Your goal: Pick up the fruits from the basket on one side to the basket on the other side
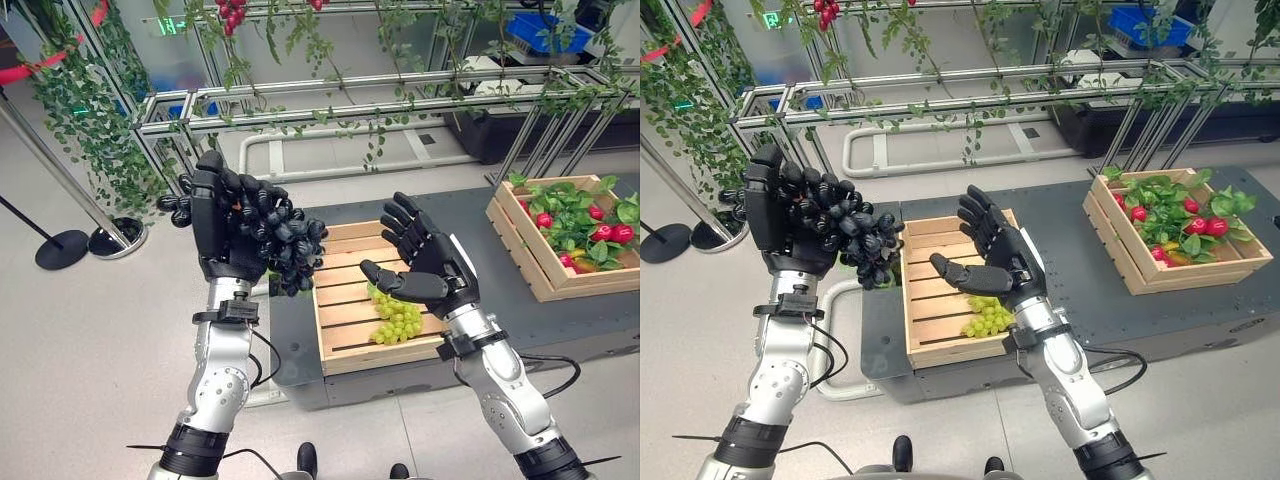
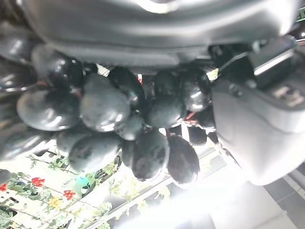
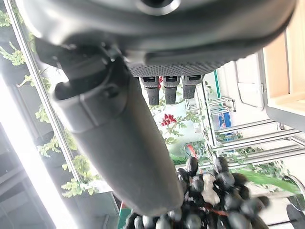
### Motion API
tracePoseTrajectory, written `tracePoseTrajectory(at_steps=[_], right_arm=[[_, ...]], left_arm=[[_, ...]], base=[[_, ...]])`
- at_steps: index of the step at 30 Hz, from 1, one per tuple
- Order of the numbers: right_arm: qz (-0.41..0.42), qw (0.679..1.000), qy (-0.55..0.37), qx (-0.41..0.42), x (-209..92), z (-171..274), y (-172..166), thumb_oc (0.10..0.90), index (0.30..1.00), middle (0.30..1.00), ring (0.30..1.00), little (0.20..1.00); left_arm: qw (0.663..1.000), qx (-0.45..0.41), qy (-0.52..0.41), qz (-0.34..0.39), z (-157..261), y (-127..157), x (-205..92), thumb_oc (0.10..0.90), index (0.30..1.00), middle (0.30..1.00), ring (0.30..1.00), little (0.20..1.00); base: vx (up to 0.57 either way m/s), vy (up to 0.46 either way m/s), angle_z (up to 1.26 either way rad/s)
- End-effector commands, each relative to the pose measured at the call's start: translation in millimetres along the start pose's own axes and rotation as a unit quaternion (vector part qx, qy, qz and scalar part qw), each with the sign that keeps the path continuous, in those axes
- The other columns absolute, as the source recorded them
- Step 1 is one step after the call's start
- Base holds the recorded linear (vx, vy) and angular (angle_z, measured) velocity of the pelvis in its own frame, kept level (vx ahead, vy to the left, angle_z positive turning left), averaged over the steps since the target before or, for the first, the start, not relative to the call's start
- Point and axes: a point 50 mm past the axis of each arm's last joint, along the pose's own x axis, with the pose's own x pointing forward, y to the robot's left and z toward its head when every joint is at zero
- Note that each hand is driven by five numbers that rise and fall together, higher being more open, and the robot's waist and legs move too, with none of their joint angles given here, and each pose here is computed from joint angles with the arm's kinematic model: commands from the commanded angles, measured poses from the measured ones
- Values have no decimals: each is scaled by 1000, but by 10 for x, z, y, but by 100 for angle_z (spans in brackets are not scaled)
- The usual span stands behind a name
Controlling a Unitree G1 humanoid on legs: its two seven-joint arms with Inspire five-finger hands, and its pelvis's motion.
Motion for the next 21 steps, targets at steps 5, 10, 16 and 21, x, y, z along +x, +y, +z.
tracePoseTrajectory(at_steps=[5, 10, 16, 21], right_arm=[[145, 984, -100, 14, 137, 401, 252, 800, 900, 900, 900, 900], [176, 979, -99, 25, 134, 391, 315, 800, 900, 900, 900, 900], [196, 974, -109, 22, 135, 409, 408, 800, 900, 900, 900, 900], [191, 974, -115, 27, 150, 405, 447, 800, 900, 900, 900, 900]], left_arm=[[985, 28, -92, -143, 293, -473, 171, 400, 300, 300, 300, 300], [985, 19, -74, -152, 235, -481, 172, 400, 300, 300, 300, 300], [985, -19, -34, -169, 111, -501, 146, 400, 300, 300, 300, 300], [982, -35, -9, -187, 17, -555, 117, 400, 300, 300, 300, 300]], base=[[0, 0, 0], [0, 0, 0], [0, 0, 0], [0, 0, 0]])
